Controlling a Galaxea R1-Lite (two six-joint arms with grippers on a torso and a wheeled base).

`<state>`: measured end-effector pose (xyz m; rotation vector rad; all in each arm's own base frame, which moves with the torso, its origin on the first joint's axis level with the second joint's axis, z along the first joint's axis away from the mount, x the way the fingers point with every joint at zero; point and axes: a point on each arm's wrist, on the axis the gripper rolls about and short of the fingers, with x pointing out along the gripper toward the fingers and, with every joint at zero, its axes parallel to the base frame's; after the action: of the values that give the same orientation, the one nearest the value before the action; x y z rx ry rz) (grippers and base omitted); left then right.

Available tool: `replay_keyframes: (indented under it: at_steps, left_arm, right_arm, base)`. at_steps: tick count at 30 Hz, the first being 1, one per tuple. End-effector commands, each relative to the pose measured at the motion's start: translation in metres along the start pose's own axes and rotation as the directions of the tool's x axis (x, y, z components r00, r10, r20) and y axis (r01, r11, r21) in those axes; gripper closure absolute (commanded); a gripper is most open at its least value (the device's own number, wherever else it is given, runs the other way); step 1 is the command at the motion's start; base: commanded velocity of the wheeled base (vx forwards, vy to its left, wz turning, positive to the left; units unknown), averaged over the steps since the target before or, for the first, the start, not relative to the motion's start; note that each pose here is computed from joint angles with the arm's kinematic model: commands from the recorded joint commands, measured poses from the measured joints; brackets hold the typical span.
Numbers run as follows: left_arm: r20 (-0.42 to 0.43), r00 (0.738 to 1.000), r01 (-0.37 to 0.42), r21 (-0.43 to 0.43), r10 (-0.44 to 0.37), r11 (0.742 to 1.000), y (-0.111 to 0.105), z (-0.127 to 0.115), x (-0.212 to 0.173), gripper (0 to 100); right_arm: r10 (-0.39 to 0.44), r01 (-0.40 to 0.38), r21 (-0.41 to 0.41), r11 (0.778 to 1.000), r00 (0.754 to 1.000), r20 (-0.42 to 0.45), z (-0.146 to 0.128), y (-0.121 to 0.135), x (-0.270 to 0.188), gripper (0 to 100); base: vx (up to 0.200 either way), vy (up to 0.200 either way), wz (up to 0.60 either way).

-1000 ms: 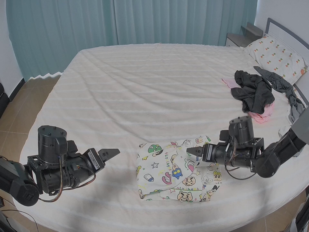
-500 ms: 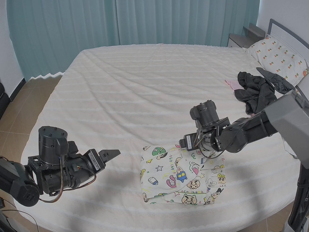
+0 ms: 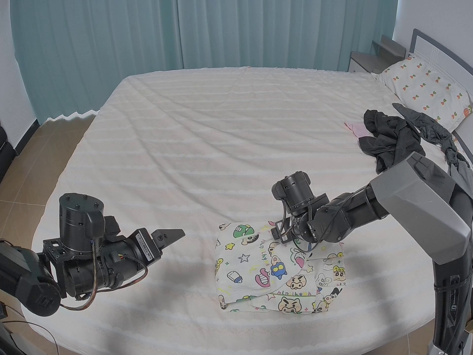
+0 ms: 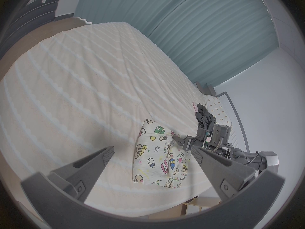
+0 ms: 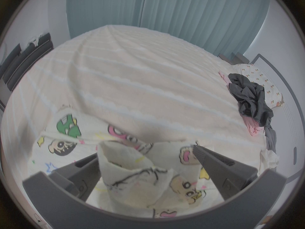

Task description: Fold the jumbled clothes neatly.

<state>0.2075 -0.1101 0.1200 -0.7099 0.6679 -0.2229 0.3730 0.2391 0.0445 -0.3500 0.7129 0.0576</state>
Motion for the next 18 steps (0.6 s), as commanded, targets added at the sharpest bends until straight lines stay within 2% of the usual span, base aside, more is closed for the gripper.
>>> replay_keyframes:
  at_steps: [1, 4, 5, 12, 14, 16, 18]
  left_arm:
    - [0.000, 1.000, -0.001, -0.001, 0.001, 1.000, 0.000, 0.000, 0.000, 0]
    - [0.001, 1.000, 0.000, 0.001, 0.000, 1.000, 0.000, 0.000, 0.000, 0]
    - [0.003, 1.000, 0.002, 0.001, -0.002, 1.000, 0.000, 0.000, -0.001, 0]
    - [0.000, 1.000, 0.001, 0.000, -0.001, 1.000, 0.000, 0.000, 0.000, 0]
    - [0.002, 1.000, 0.003, 0.002, -0.003, 1.000, 0.000, 0.000, -0.001, 0]
    - [0.002, 1.000, 0.003, 0.002, -0.003, 1.000, 0.000, 0.000, -0.001, 0]
    - [0.001, 1.000, 0.002, 0.002, -0.002, 1.000, 0.000, 0.000, -0.001, 0]
  right_arm:
    - [-0.041, 0.040, -0.029, 0.999, 0.998, -0.037, -0.013, -0.016, -0.017, 0]
    - [-0.050, 0.049, -0.033, 0.998, 0.998, -0.049, -0.018, -0.022, -0.025, 0]
    - [-0.076, 0.073, -0.042, 0.996, 0.995, -0.063, -0.028, -0.034, -0.040, 0]
    - [-0.102, 0.100, -0.023, 0.995, 0.992, -0.079, -0.046, -0.059, -0.060, 0]
    - [-0.109, 0.107, -0.028, 0.994, 0.988, -0.111, -0.065, -0.069, -0.066, 0]
    - [-0.100, 0.099, -0.015, 0.995, 0.989, -0.106, -0.072, -0.070, -0.070, 0]
    - [-0.083, 0.085, 0.028, 0.996, 0.995, -0.060, -0.073, -0.070, -0.071, 0]
  base:
    - [0.000, 0.000, 0.00]
    - [0.000, 0.000, 0.00]
    - [0.000, 0.000, 0.00]
    - [0.000, 0.000, 0.00]
    - [0.000, 0.000, 0.00]
    - [0.000, 0.000, 0.00]
    - [0.000, 0.000, 0.00]
